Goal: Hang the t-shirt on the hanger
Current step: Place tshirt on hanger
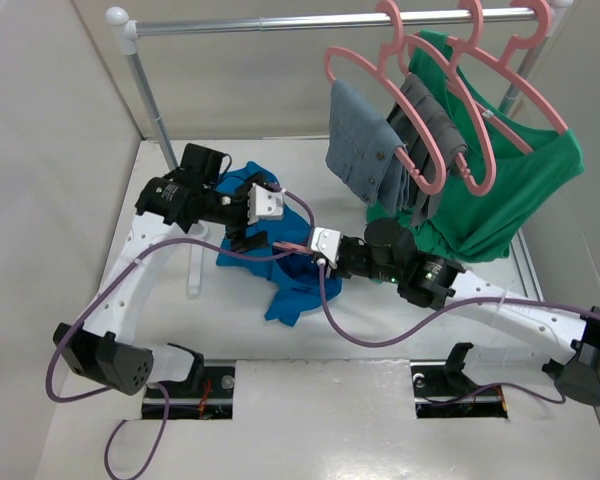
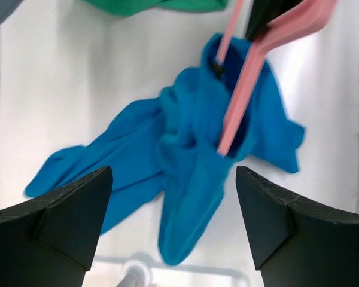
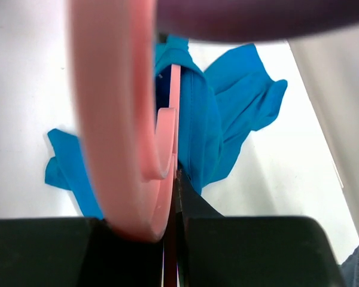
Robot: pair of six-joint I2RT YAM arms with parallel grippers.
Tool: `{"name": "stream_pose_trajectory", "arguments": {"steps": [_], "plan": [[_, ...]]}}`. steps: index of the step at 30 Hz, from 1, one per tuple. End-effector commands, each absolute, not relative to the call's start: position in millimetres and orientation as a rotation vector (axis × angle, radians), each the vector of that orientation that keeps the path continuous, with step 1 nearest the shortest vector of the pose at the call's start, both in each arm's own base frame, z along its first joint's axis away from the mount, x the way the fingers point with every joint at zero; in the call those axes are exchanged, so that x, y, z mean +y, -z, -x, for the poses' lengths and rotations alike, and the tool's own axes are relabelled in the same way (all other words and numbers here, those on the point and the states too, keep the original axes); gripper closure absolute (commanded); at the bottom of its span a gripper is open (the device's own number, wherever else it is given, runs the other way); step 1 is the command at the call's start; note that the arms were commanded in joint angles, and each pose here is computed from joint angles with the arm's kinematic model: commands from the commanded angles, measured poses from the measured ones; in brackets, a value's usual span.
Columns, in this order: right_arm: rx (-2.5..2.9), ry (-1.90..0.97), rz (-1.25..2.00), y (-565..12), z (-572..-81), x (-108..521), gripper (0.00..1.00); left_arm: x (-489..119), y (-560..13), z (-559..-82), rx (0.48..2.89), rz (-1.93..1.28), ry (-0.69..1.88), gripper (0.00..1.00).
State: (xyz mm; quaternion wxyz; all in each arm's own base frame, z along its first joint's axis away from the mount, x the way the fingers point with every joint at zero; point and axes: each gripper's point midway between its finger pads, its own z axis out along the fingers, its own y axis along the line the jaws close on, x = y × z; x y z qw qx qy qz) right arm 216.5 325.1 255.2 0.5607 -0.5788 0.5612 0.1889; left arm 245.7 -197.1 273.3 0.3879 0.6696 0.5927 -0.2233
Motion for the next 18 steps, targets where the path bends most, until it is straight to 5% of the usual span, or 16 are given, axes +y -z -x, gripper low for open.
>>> {"name": "stream_pose_trajectory", "arguments": {"steps": [1, 6, 18], "plan": [[1.258, -0.459, 1.296, -276.2, -224.4, 332.4, 1.00, -188.0, -293.8, -255.0, 1.392, -1.679, 0.522, 0.19], [1.274, -0.465, 1.318, -262.8, -224.3, 335.2, 1.00, -177.9, -307.3, -262.7, 1.300, -1.679, 0.488, 0.08], [1.256, -0.468, 1.322, -265.1, -223.7, 336.6, 1.00, -159.5, -206.8, -274.5, 1.461, -1.827, 0.393, 0.07]]}}
